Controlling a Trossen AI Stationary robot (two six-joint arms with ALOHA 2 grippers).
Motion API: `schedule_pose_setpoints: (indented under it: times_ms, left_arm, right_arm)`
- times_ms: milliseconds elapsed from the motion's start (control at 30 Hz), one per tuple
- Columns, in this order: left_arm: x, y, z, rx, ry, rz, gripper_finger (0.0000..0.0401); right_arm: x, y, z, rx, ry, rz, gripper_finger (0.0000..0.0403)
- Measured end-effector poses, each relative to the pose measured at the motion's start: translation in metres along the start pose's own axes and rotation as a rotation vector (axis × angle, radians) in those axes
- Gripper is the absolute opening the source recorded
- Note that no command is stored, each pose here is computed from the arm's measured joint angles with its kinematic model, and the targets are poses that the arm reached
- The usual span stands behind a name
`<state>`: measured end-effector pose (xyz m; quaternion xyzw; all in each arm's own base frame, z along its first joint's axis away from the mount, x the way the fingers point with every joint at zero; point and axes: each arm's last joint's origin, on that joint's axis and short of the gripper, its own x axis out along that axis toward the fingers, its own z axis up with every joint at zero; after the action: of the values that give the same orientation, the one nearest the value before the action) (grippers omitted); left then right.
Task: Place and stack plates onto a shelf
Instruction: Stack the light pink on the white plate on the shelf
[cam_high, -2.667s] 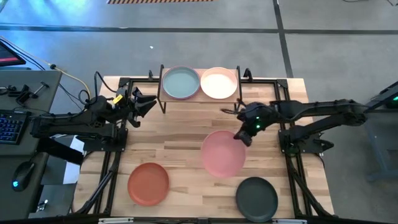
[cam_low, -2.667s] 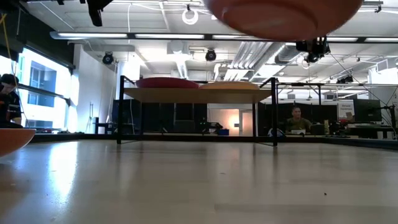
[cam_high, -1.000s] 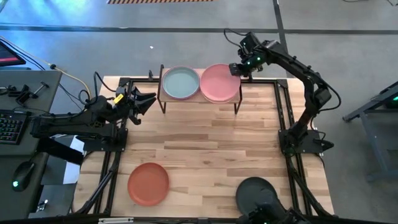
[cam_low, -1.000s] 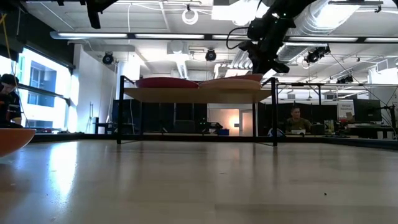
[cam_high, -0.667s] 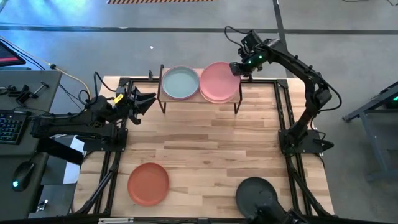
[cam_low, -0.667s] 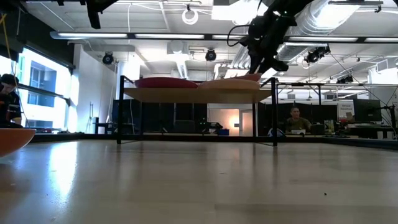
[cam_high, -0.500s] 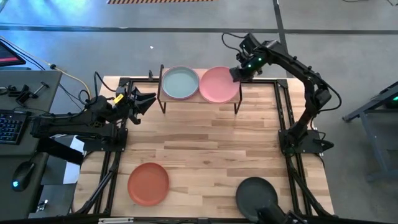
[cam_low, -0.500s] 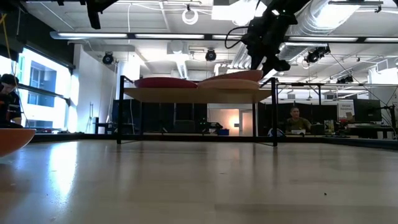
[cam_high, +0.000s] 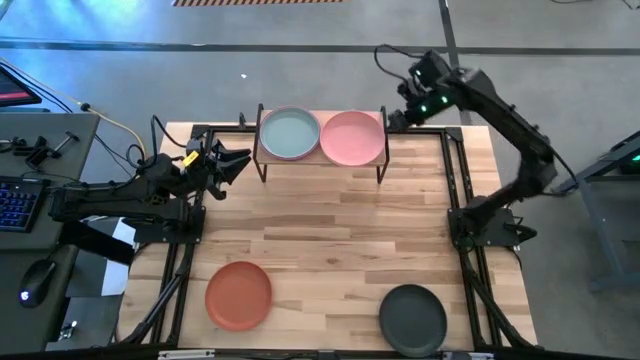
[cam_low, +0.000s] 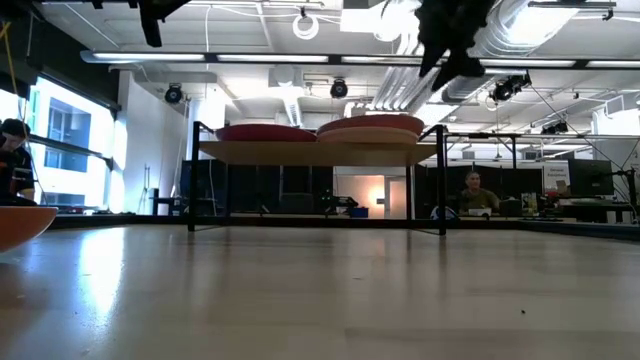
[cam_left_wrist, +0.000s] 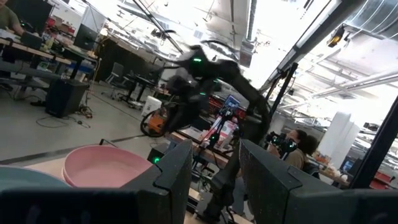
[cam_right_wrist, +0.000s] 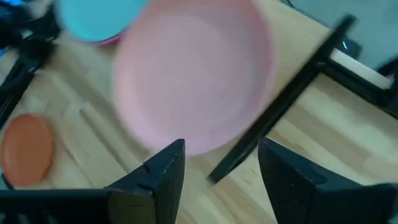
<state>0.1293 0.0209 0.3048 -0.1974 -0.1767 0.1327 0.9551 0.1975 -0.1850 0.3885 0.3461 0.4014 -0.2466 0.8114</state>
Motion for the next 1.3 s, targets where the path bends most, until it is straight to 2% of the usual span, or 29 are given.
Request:
schedule_pose_setpoints:
  times_ms: [100,200,300,400,533,700,867,1300]
  left_arm:
    - [0.0,0.0,0.0,0.0,0.0,0.001,0.0122]
    - [0.0,0.0,0.0,0.0,0.0,0.001,0.0122]
    - [0.0,0.0,0.0,0.0,-0.001,0.001,0.0122]
    - [0.0,0.001,0.0,0.0,-0.009,0.023,0.0122]
    - [0.0,0.002,0.001,-0.01,-0.022,0.053,0.0122]
    - [0.0,0.002,0.001,-0.027,-0.023,0.056,0.0122]
    - [0.0,0.002,0.001,-0.027,-0.024,0.056,0.0122]
    - [0.0,0.002,0.0,-0.026,-0.023,0.056,0.0122]
  right_arm:
    - [0.0,0.017,-0.028,-0.076,-0.055,0.038,0.0179]
    - [0.016,0.028,-0.064,-0.051,-0.128,0.095,0.0156]
    - [0.032,0.034,-0.095,0.03,-0.233,0.101,0.0102]
    - [0.048,0.035,-0.116,0.1,-0.348,0.023,0.0022]
    - [0.066,0.039,-0.122,0.206,-0.552,-0.053,0.0014]
    - [0.085,0.04,-0.124,0.258,-0.66,-0.081,0.0004]
    - [0.094,0.037,-0.125,0.267,-0.665,-0.136,0.0001]
    - [0.114,0.042,-0.125,0.321,-0.628,-0.139,0.0]
